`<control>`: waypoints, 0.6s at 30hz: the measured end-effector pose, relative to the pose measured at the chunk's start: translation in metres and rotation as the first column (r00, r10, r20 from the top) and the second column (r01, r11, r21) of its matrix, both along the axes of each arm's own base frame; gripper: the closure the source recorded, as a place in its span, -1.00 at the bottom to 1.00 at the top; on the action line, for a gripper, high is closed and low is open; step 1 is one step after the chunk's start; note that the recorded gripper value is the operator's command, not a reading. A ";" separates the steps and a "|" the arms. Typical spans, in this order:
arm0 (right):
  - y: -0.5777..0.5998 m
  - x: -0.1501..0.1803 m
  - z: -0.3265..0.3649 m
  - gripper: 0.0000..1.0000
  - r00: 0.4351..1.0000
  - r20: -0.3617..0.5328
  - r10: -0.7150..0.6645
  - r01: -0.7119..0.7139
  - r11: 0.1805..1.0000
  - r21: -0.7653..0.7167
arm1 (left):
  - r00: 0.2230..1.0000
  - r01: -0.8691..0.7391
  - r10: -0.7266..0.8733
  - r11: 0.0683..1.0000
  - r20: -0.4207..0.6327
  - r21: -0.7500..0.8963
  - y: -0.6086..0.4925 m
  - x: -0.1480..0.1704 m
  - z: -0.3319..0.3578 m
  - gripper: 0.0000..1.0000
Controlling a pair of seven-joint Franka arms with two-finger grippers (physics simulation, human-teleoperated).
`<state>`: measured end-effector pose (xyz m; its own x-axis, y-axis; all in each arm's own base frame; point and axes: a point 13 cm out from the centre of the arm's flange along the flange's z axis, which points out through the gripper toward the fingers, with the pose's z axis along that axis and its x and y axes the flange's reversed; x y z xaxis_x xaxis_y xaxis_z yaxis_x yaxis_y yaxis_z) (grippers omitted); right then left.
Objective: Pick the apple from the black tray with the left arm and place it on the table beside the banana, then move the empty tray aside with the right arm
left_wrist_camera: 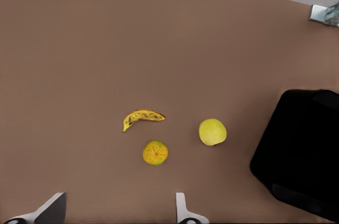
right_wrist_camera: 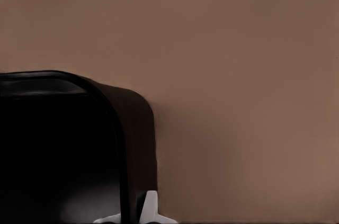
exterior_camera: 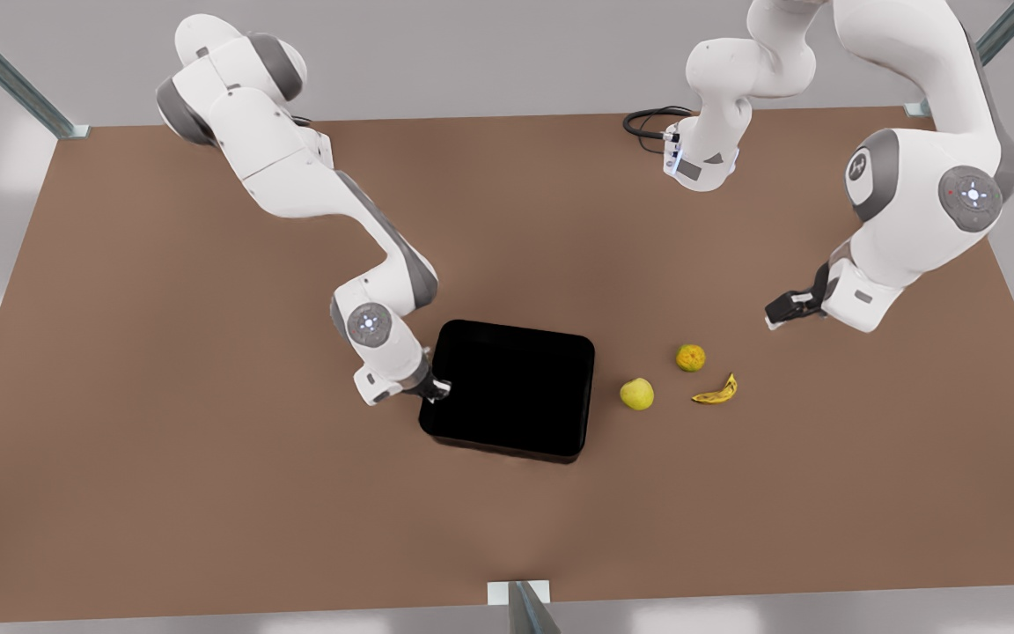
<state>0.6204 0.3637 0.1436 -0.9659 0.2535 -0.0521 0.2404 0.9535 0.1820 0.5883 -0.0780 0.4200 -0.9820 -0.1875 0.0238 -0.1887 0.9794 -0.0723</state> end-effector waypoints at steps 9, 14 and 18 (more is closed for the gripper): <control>-0.244 0.038 0.170 1.00 0.991 -0.010 -0.131 0.130 0.991 -0.044 | 0.991 0.116 -0.117 0.993 -0.063 -0.013 -0.028 -0.011 -0.008 -1.00; -0.467 0.004 0.142 1.00 0.976 -0.138 -0.169 0.159 0.984 -0.080 | 0.987 0.141 -0.142 0.990 -0.077 -0.017 -0.029 -0.013 -0.012 -1.00; -0.550 -0.029 0.059 1.00 0.970 -0.241 -0.041 0.032 0.999 -0.043 | 0.984 0.160 -0.160 0.987 -0.082 -0.018 -0.030 -0.014 -0.013 -1.00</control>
<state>0.5917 -0.1861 0.2027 -0.9413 0.2911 0.1711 0.3074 0.9484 0.0777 0.5740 -0.1084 0.4068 -0.9939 -0.0274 0.1073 -0.0355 0.9966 -0.0743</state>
